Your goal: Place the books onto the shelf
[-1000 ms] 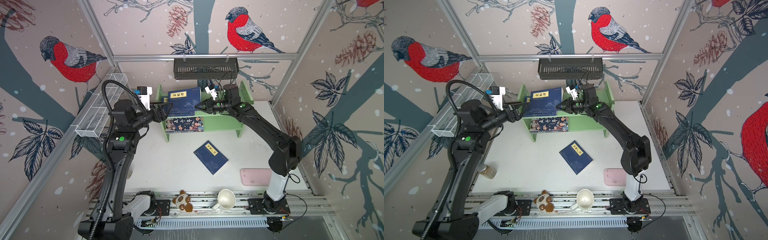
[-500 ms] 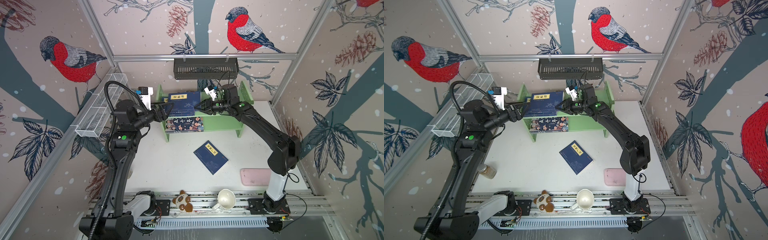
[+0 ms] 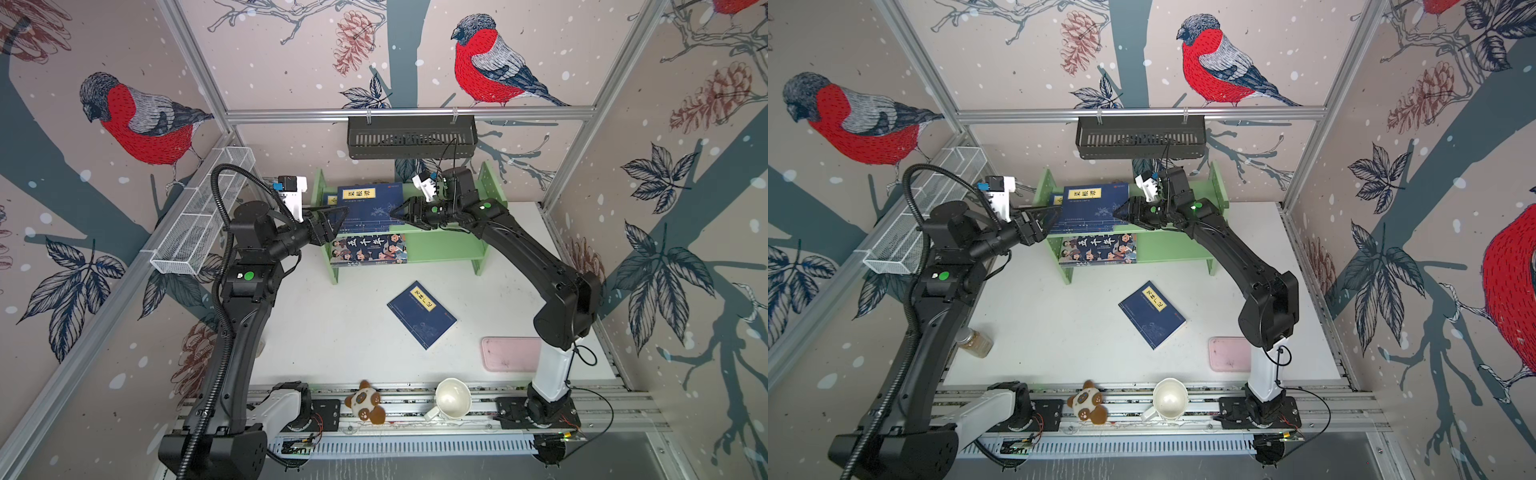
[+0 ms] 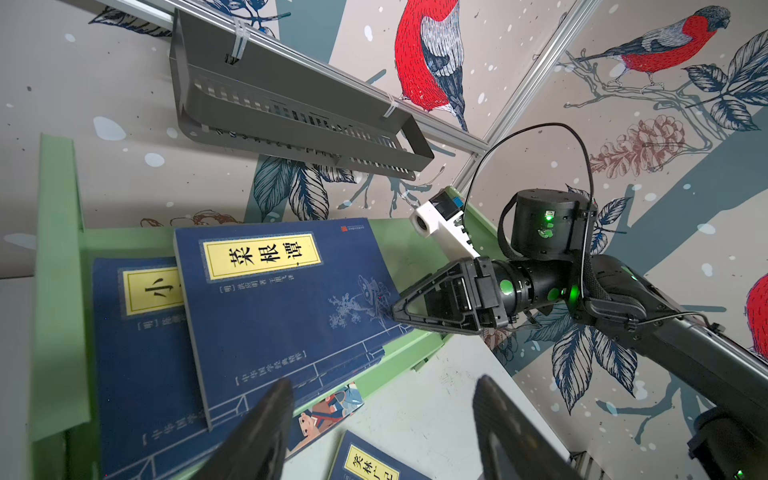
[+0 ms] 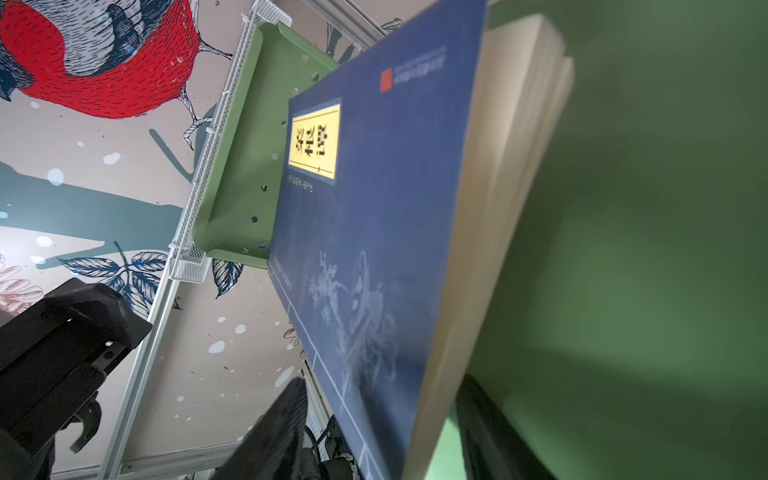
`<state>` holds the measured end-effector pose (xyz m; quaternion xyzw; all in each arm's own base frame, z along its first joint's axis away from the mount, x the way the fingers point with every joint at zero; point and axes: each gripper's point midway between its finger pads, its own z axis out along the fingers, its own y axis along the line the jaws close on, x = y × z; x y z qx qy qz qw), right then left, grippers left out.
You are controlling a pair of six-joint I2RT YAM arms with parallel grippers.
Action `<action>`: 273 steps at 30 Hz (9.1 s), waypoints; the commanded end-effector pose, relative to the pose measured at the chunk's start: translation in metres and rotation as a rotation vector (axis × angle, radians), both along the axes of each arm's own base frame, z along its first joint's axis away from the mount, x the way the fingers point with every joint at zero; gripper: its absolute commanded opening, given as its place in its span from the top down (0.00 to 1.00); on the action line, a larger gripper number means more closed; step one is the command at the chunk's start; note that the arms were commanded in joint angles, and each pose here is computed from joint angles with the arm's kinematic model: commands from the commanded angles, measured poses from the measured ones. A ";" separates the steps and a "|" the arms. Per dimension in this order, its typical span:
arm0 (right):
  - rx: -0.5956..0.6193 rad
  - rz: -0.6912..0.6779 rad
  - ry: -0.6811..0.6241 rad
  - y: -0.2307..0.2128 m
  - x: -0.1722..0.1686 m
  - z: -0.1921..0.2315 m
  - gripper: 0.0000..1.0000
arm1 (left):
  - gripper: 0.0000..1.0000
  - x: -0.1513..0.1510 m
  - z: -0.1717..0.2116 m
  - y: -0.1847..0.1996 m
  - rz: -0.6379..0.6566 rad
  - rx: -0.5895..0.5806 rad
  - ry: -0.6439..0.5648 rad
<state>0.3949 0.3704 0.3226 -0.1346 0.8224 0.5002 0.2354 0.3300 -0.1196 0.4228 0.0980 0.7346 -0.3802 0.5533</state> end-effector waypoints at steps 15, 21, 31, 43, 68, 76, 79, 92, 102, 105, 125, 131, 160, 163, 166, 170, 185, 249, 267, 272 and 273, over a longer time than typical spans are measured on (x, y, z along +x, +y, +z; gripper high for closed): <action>-0.009 -0.047 -0.067 -0.007 0.011 0.008 0.70 | 0.31 -0.002 0.005 -0.003 -0.021 -0.004 -0.035; -0.012 -0.044 -0.062 -0.007 0.009 0.006 0.81 | 0.31 -0.003 0.004 -0.003 -0.024 -0.008 -0.034; -0.004 -0.034 -0.067 -0.006 0.007 0.009 0.72 | 0.31 -0.005 0.004 -0.003 -0.027 -0.007 -0.033; 0.042 -0.004 -0.039 0.002 0.008 0.006 0.77 | 0.31 -0.006 0.003 -0.003 -0.025 -0.008 -0.030; 0.077 0.029 -0.001 0.009 0.003 0.001 0.81 | 0.30 -0.010 0.003 -0.003 -0.024 -0.014 -0.032; 0.059 0.031 -0.012 0.006 0.000 0.003 0.98 | 0.30 -0.011 0.005 -0.003 -0.022 -0.012 -0.038; 0.063 0.038 -0.021 0.005 -0.003 0.006 0.99 | 0.30 -0.010 0.005 -0.003 -0.022 -0.014 -0.038; 0.083 0.043 -0.023 0.005 -0.009 0.011 0.99 | 0.30 -0.012 0.006 -0.002 -0.019 -0.015 -0.042; 0.081 0.043 -0.023 0.010 -0.008 0.010 0.97 | 0.30 -0.014 0.008 -0.002 -0.018 -0.015 -0.049; 0.074 0.047 -0.024 0.012 -0.008 0.008 0.78 | 0.30 -0.014 0.008 -0.002 -0.019 -0.017 -0.048; 0.047 -0.099 -0.166 -0.020 0.009 0.036 0.67 | 0.30 -0.011 0.005 -0.002 -0.017 -0.006 -0.043; 0.035 -0.069 -0.154 -0.008 0.008 0.028 0.68 | 0.30 -0.010 0.004 -0.002 -0.017 -0.005 -0.041; 0.005 -0.074 -0.168 0.002 0.014 0.026 0.76 | 0.30 -0.009 0.002 -0.002 -0.019 -0.006 -0.037; 0.002 -0.067 -0.164 0.005 0.014 0.023 0.77 | 0.30 -0.010 0.002 -0.002 -0.019 -0.005 -0.035; -0.001 -0.059 -0.160 0.009 0.014 0.021 0.80 | 0.30 -0.010 0.002 -0.002 -0.018 -0.004 -0.037; -0.005 -0.049 -0.156 0.013 0.014 0.019 0.81 | 0.30 -0.010 0.002 -0.002 -0.017 -0.004 -0.039; -0.002 -0.041 -0.146 0.020 0.014 0.017 0.81 | 0.29 -0.011 0.002 -0.001 -0.012 0.019 -0.055; 0.042 -0.007 -0.143 0.026 -0.007 0.024 0.78 | 0.30 0.031 -0.089 0.080 0.393 0.651 -0.168; 0.043 0.004 -0.132 0.029 -0.007 0.019 0.78 | 0.29 0.035 -0.089 0.086 0.433 0.641 -0.171; 0.040 -0.005 -0.137 0.026 -0.006 0.020 0.78 | 0.31 0.031 -0.091 0.082 0.403 0.641 -0.160; 0.041 -0.006 -0.140 0.025 -0.005 0.021 0.78 | 0.31 0.030 -0.092 0.081 0.397 0.643 -0.159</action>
